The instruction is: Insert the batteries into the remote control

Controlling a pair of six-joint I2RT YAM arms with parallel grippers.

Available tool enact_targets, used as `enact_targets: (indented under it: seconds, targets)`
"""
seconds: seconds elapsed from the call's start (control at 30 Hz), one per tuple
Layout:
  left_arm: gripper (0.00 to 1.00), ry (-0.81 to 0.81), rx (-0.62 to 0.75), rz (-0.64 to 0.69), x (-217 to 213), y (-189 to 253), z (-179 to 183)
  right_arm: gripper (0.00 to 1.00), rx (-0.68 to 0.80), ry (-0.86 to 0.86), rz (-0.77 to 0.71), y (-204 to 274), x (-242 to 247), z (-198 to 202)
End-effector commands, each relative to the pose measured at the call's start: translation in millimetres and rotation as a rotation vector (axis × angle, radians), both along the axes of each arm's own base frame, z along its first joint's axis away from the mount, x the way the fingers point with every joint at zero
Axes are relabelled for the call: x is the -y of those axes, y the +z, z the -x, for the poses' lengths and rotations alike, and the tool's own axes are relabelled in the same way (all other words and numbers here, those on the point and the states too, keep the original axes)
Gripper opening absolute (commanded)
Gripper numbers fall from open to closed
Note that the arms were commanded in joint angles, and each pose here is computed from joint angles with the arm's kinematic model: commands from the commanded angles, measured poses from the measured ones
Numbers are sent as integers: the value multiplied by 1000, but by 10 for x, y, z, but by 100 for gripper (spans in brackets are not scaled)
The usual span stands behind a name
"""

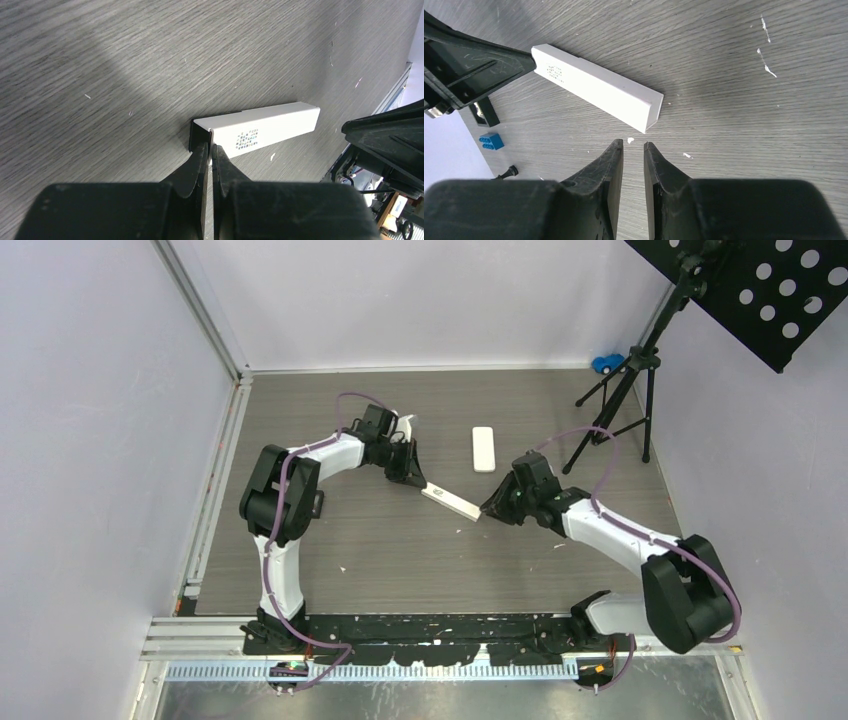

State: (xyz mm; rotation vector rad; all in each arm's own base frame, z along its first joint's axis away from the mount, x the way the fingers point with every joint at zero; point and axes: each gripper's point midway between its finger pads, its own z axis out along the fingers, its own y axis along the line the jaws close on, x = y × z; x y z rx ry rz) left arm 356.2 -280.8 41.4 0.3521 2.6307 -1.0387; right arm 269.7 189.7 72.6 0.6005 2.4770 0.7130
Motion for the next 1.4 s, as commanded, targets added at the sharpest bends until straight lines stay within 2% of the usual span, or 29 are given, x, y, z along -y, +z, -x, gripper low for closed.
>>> enact_targets:
  seconds: [0.0, 0.2, 0.4, 0.93, 1.07, 1.23, 1.37]
  targets:
    - [6, 11, -96, -165, -273, -510, 202, 25, -18, -3, 0, 12, -51, -86]
    - [6, 11, -94, -163, -268, -506, 199, 21, -35, 0, 6, -98, -90, -150]
    - [6, 8, -98, -161, -266, -511, 209, 8, -48, 2, 1, -170, -129, -191]
    - [5, 10, -99, -160, -262, -508, 202, 3, -31, -23, 16, -47, -48, -150]
    - [5, 11, -101, -164, -269, -515, 209, 4, 3, -15, -27, 59, -106, -179]
    - [6, 11, -102, -161, -264, -515, 209, 18, -24, -13, -11, -39, -111, -186]
    - [6, 10, -102, -160, -262, -511, 209, 16, -43, -19, 15, -149, -89, -201]
